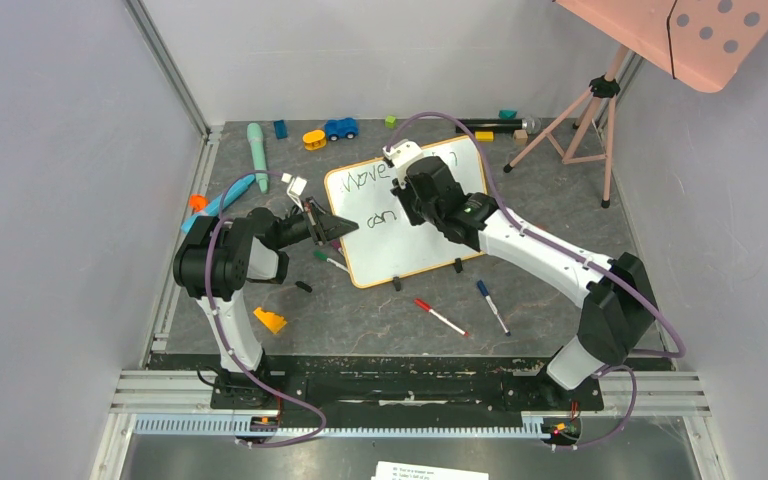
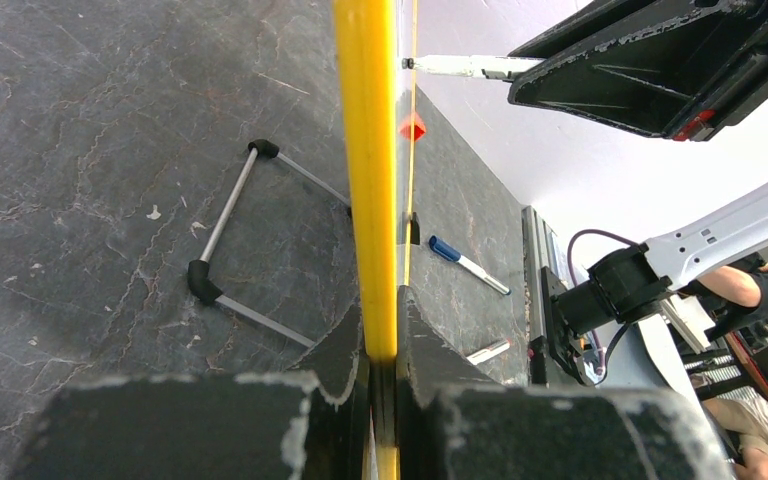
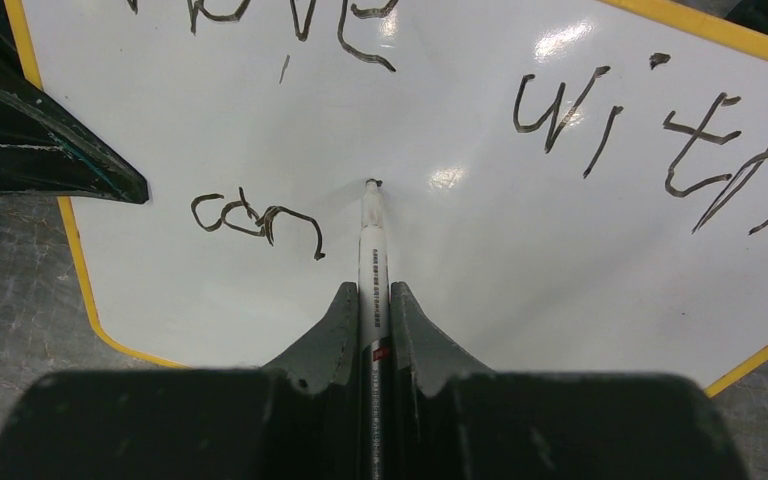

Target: Write a sentence on the whiteboard

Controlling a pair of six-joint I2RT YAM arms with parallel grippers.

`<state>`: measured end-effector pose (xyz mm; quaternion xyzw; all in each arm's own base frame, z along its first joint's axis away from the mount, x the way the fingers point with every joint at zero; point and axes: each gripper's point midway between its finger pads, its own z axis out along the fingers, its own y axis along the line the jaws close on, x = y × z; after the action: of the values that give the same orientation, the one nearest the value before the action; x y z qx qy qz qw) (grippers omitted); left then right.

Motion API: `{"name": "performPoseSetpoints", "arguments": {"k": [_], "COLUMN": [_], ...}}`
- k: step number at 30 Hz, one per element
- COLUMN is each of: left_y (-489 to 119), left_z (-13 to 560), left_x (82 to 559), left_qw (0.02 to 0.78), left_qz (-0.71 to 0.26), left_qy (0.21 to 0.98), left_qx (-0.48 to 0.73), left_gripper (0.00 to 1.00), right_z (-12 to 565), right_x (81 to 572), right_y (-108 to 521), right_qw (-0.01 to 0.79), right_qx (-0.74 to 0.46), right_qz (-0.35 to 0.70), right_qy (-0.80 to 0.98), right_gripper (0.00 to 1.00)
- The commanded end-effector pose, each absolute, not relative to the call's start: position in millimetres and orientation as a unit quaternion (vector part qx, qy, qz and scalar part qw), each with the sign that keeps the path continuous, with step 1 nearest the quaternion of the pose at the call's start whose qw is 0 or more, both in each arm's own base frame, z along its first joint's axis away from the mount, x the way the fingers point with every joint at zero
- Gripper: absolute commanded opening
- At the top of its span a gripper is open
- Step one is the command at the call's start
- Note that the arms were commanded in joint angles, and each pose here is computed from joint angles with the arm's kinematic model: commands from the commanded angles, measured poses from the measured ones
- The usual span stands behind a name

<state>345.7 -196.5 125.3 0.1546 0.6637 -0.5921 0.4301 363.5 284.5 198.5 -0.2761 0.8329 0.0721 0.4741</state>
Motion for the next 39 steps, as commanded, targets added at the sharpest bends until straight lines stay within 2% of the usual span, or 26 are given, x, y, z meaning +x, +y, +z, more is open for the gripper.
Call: {"name": "performPoseSetpoints", "arguments": {"k": [1, 29, 39], "left_y": [-190.6, -191.0, -191.0], "left_z": [122.7, 122.3, 121.8], "left_x": [360.4, 360.7, 360.5], "left_qw": [0.508, 0.507, 0.506], "left_qz": [-0.537, -0.538, -0.539], "left_qy": [0.641, 0.642, 0.642], "left_qx": [0.205, 0.204, 0.203], "left_gripper": [0.02, 0.02, 0.02], "right_z": [215.2, 162.1, 195.1], "right_x": [374.6, 331.2, 339.7], "right_y": [288.4, 265.1, 276.0], "right_qw": [0.494, 0.432, 0.468], "right_qx": [-0.271, -0.294, -0.289], "right_qz": [0.073, 0.083, 0.103], "right_qy": [0.823, 0.849, 0.829], "right_gripper": [0.00, 0.00, 0.00]}}
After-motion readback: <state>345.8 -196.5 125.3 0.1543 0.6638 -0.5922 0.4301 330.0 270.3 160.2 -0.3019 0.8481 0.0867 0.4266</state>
